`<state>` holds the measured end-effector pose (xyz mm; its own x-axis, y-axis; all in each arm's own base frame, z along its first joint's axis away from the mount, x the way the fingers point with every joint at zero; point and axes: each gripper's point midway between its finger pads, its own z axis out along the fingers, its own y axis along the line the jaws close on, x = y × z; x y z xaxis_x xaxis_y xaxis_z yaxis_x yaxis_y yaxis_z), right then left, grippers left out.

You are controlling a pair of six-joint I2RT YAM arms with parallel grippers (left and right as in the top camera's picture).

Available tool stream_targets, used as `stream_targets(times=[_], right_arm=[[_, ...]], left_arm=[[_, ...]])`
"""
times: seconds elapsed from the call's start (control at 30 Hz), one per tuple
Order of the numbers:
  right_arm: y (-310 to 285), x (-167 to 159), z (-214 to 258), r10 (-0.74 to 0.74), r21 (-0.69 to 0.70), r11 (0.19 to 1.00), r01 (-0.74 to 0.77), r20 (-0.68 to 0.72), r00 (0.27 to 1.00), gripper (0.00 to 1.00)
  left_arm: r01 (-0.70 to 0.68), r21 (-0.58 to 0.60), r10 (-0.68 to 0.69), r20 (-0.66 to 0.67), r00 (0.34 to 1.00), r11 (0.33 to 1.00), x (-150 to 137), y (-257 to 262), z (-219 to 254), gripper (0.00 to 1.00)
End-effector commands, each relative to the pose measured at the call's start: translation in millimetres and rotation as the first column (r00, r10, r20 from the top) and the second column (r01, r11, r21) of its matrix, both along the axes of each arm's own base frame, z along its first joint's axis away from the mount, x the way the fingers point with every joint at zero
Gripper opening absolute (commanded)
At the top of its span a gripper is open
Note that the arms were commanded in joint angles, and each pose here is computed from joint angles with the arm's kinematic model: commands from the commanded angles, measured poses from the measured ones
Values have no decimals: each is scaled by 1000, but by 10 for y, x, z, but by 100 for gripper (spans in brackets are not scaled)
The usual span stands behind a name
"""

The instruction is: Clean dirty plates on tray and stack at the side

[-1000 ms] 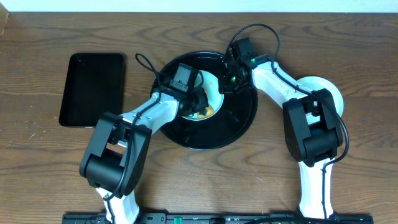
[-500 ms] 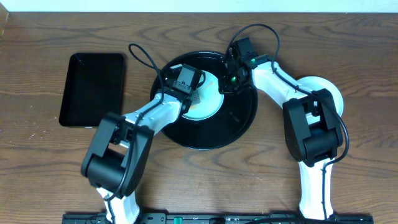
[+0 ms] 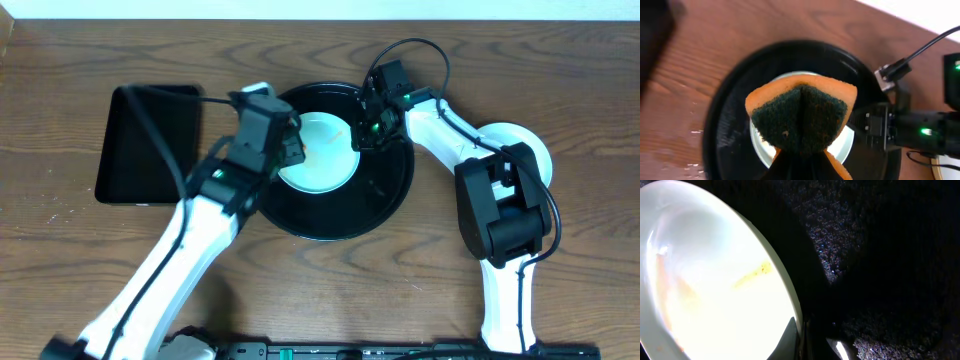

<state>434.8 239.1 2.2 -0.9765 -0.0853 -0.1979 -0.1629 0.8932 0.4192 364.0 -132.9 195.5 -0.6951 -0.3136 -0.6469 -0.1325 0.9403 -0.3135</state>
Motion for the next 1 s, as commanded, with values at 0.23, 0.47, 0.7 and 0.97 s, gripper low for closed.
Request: stream_targets(times=[0.23, 0.47, 0.7, 0.97], right_arm=[[-90, -44, 78, 21, -91, 996, -17, 50, 999, 1], [-79, 89, 817, 15, -85, 996, 4, 228, 974, 1], [-151, 128, 1267, 10, -122, 992, 35, 346, 938, 1], [-424, 134, 1765, 9, -369, 900, 232, 549, 836, 1]], left_arm=[[-79, 127, 90, -77, 993, 989, -40, 362, -212, 8], [-147, 97, 157, -101, 982, 984, 16, 624, -249, 8], [-259, 97, 269, -102, 958, 961, 71, 1041, -254, 8], [-347, 102, 358, -114, 927, 932, 87, 1392, -297, 8]])
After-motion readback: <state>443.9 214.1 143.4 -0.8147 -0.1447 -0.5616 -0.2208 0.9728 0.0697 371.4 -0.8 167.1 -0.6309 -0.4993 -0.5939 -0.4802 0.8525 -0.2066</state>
